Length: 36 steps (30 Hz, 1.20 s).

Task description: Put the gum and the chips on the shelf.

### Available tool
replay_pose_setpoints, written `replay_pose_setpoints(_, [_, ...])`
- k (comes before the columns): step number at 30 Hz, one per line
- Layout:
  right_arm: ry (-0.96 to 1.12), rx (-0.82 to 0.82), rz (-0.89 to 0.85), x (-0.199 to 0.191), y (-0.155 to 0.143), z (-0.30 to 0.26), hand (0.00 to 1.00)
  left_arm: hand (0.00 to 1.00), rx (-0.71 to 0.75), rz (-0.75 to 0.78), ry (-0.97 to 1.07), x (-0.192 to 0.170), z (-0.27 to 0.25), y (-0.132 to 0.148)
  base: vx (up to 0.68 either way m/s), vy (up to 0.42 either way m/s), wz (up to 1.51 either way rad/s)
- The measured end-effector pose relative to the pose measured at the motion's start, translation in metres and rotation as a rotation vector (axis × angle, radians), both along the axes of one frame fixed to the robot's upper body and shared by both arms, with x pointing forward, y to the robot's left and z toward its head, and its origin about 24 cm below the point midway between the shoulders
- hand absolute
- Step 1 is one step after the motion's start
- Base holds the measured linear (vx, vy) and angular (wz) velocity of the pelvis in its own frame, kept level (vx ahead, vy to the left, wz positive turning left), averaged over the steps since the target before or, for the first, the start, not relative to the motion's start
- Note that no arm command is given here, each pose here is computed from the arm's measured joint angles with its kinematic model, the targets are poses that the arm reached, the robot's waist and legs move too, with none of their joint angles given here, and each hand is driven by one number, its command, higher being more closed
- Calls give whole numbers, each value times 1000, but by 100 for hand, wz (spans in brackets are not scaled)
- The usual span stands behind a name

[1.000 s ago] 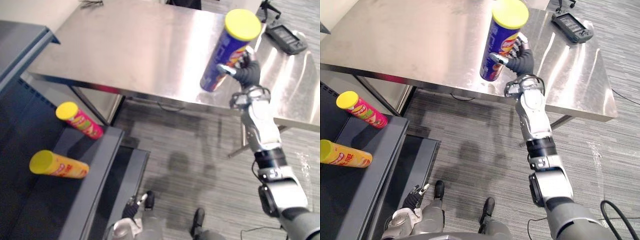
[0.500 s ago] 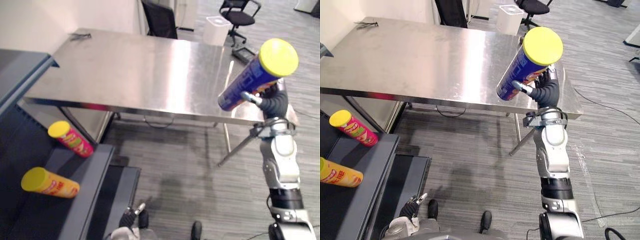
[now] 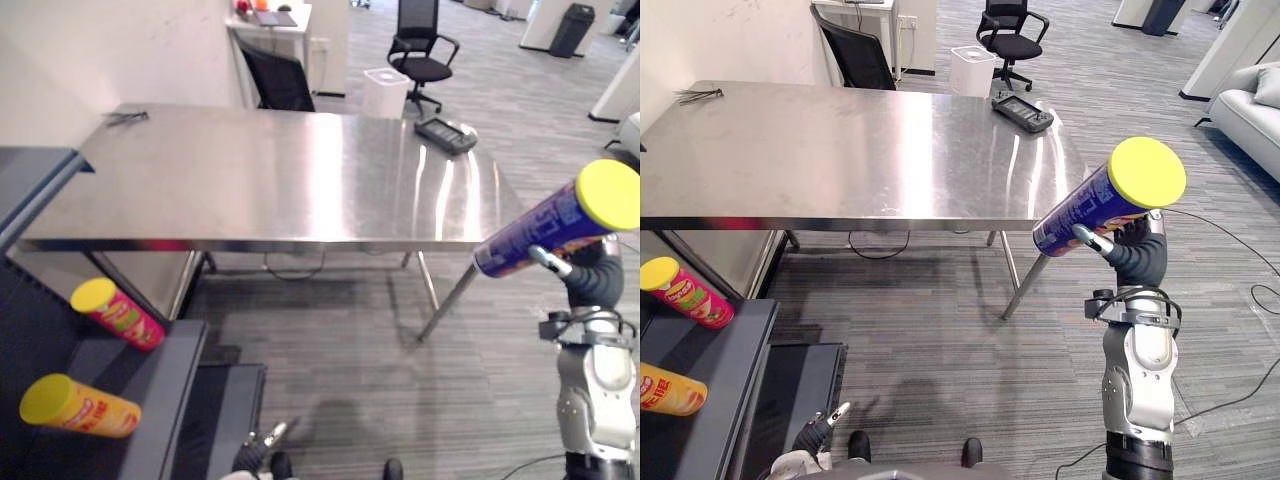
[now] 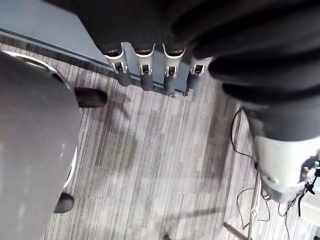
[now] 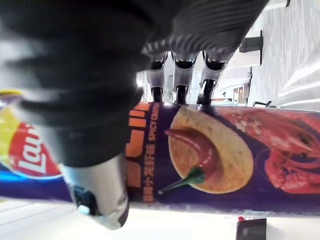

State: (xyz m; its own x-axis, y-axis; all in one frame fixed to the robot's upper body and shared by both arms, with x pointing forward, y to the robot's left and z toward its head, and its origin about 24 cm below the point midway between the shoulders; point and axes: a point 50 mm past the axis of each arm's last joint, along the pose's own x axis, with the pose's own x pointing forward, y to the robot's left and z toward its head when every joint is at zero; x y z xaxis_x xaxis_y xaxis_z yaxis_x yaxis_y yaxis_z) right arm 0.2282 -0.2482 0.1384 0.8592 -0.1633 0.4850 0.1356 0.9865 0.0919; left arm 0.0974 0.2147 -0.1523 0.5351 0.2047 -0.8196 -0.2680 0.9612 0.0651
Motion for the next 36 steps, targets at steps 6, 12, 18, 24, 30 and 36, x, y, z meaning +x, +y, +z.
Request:
replay_pose_setpoints(6, [53,36,-18,-9,0,-16,100,0,-11,-2,6,-3,-1,-2,8,2,5])
replay_pose_setpoints(12, [68,82,102,-1,30,-23,100,0,-47,72,-9,-6,-1,2,-41,-56,46])
replay_pose_setpoints(18, [-50,100,145,19,39,4,100,0,-38,66,-46,4,4,5,-192,-158,131])
replay_pose_setpoints(24, [-93,129,52,18,27,11,100,0,-50,92,53,-28,-5,3,-172,-115,175])
replay_pose_setpoints(30, [-102,138,28,18,24,13,100,0,-81,131,78,-32,-9,-6,-229,124,142])
replay_pose_setpoints(36, [-107,143,32,19,33,13,100,0,-46,193,104,-43,-9,1,-154,179,29])
